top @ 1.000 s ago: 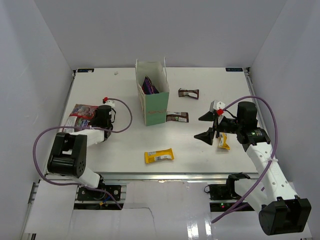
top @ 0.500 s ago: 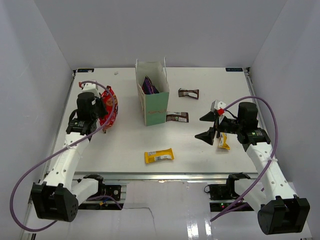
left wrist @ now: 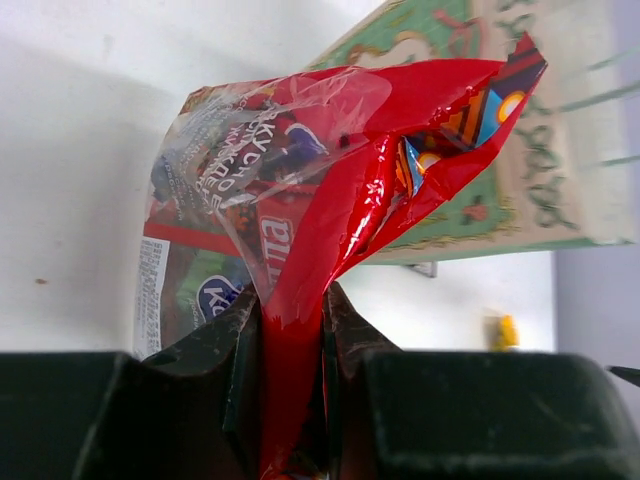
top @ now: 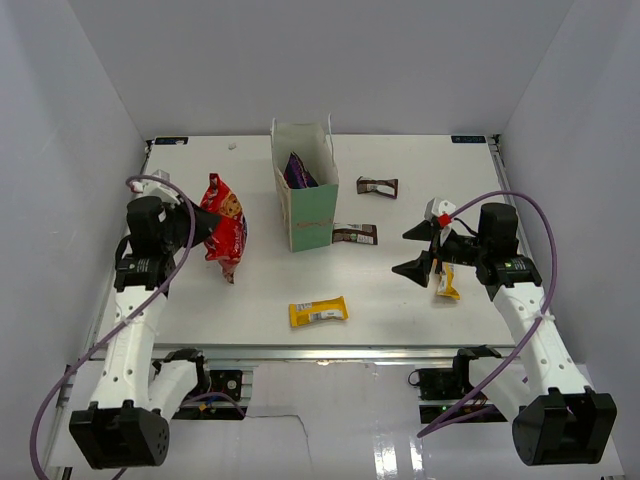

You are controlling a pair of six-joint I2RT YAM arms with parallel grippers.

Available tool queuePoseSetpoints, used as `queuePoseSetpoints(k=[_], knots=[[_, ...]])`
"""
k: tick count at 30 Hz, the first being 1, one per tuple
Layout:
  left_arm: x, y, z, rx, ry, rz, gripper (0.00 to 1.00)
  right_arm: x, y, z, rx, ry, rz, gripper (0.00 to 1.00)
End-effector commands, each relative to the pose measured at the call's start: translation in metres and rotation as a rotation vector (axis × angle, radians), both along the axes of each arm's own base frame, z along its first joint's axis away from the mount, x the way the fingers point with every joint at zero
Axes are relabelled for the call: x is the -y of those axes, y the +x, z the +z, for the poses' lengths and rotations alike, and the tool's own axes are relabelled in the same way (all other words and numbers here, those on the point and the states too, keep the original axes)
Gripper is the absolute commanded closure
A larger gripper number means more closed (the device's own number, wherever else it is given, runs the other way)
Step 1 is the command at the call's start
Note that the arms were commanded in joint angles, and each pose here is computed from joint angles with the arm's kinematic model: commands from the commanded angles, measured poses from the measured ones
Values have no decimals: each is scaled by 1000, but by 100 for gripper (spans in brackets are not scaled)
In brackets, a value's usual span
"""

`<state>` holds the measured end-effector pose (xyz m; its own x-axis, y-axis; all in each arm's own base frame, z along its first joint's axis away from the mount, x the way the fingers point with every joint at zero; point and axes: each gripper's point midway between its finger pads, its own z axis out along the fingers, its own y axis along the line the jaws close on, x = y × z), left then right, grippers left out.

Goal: Place the snacks into the paper bag

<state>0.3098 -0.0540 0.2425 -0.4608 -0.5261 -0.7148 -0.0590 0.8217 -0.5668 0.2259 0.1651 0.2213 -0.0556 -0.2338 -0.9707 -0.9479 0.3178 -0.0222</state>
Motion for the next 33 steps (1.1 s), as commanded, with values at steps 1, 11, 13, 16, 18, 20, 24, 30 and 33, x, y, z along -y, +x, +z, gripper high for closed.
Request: queuePoseSetpoints(k=[1,11,13,16,18,20,24,30,33], knots=[[19,-13,106,302,-135,-64,100,-1,1,2,15,18,13,5],[60,-53,224,500,-459,-272,100,0,3,1,7,18,4,5],[64,-56,254,541,-470,-307,100,1,4,0,4,19,2,5],[71,-60,288,580,-497,-353,100,1,5,-1,3,18,0,5],[75,-60,317,616,-523,-384,100,1,6,-2,0,17,-4,5],[88,-60,341,630,-566,-443,100,1,6,-2,-2,15,-5,5],[103,-40,366,622,-623,-507,100,2,7,-3,-6,14,-10,4],[129,-6,379,605,-661,-564,100,3,9,-5,-9,14,-17,4],[131,17,374,592,-663,-537,100,3,9,-6,-11,15,-19,5]])
